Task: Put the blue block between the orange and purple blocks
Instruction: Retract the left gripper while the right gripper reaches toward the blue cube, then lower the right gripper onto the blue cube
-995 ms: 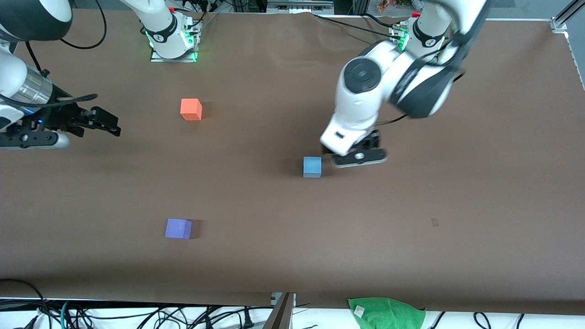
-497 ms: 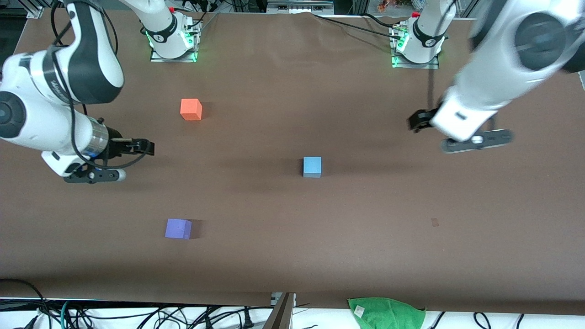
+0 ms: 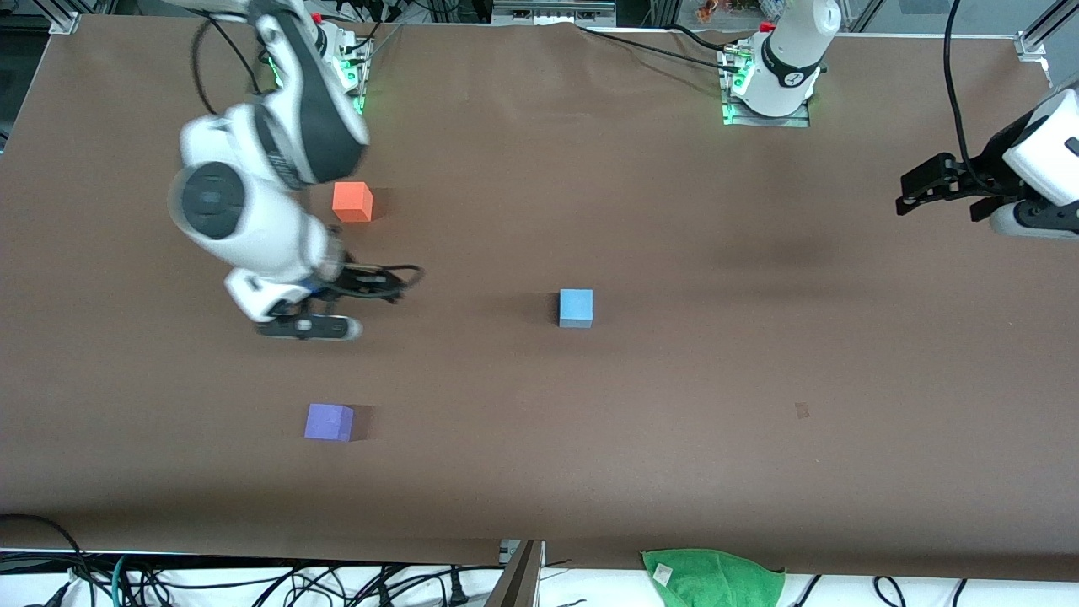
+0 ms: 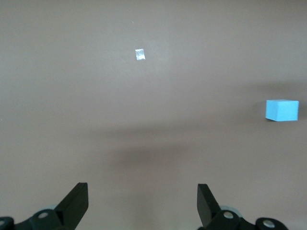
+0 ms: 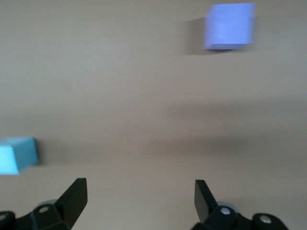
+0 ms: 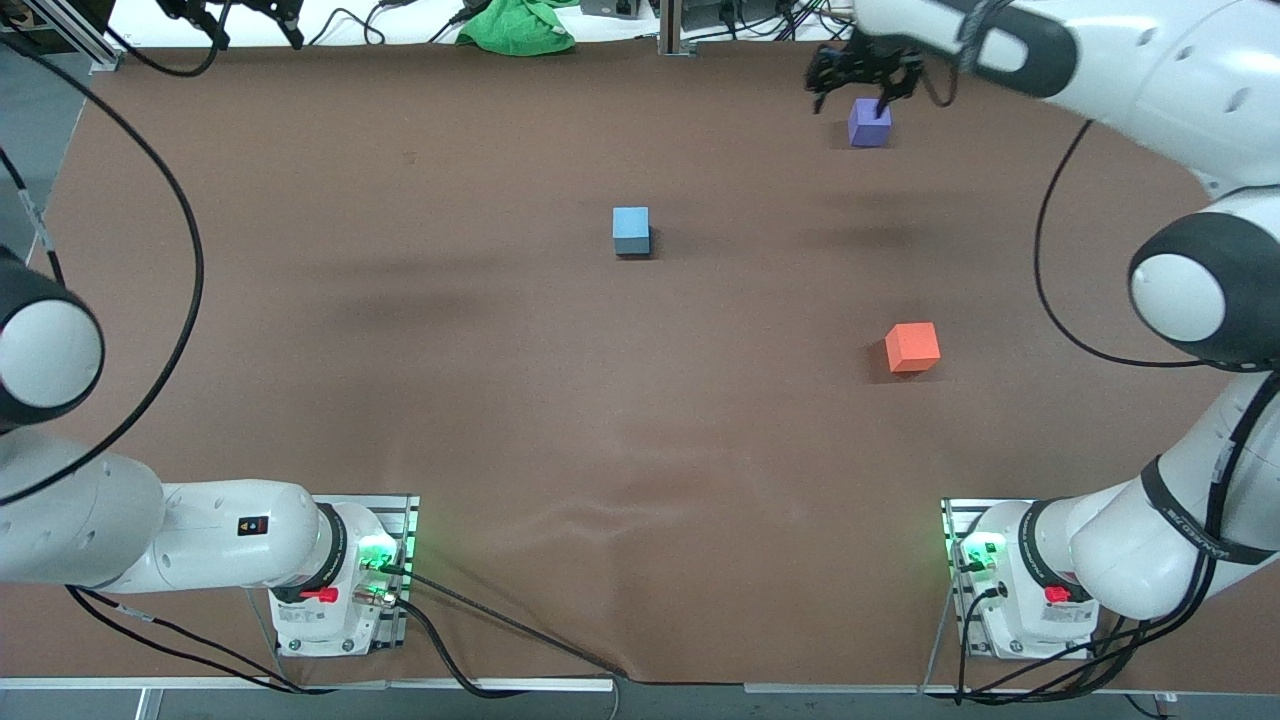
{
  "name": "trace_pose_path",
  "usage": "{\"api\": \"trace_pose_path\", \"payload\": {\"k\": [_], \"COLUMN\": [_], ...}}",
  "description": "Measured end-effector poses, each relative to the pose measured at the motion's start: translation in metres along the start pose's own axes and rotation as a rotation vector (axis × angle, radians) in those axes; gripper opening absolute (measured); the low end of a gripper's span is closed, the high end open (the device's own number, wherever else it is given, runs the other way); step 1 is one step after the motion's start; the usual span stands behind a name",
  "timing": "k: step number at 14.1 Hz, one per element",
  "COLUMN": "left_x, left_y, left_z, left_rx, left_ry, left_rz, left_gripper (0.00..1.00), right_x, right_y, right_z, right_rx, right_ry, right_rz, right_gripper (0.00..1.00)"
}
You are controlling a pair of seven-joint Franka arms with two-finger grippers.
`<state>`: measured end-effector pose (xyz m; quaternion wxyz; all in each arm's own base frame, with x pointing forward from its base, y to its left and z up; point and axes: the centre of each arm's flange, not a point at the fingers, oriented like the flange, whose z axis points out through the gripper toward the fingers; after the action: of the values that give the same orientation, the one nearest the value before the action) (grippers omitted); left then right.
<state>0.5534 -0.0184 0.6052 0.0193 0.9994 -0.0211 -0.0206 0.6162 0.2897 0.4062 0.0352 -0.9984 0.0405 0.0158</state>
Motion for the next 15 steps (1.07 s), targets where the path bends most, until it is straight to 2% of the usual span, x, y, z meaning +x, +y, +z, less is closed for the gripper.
{"api": "trace_pose_path", "payload": {"k": [3, 6, 11, 15], "left_x": [-0.022, -0.032, -0.027, -0.021], "left_y": [0.019, 0.021, 0.013, 0.009], "left_z": [0.022, 0.021, 0.022, 0.019], "left_rx": [0.013, 0.027, 0.024, 0.023], "left_ry": [0.011, 0.008, -0.004, -0.012], "left_rz": [0.068, 0.079, 0.064, 0.028], "left_gripper": [1.00, 1.00, 1.00, 1.00], "right_x": [-0.022, -0.052, -0.096, -0.135], "right_y": [-0.082, -0.156, -0.225, -0.259], "right_z": [0.048, 0.095, 0.167, 0.202], "right_rx": [0.028, 0.065, 0.079, 0.083], "right_ry": [0.051, 0.094, 0.151, 0.187], "right_rz": [0.035, 0.042, 0.027, 0.039], "right_gripper": [0.99, 0.99, 0.99, 0.99]}}
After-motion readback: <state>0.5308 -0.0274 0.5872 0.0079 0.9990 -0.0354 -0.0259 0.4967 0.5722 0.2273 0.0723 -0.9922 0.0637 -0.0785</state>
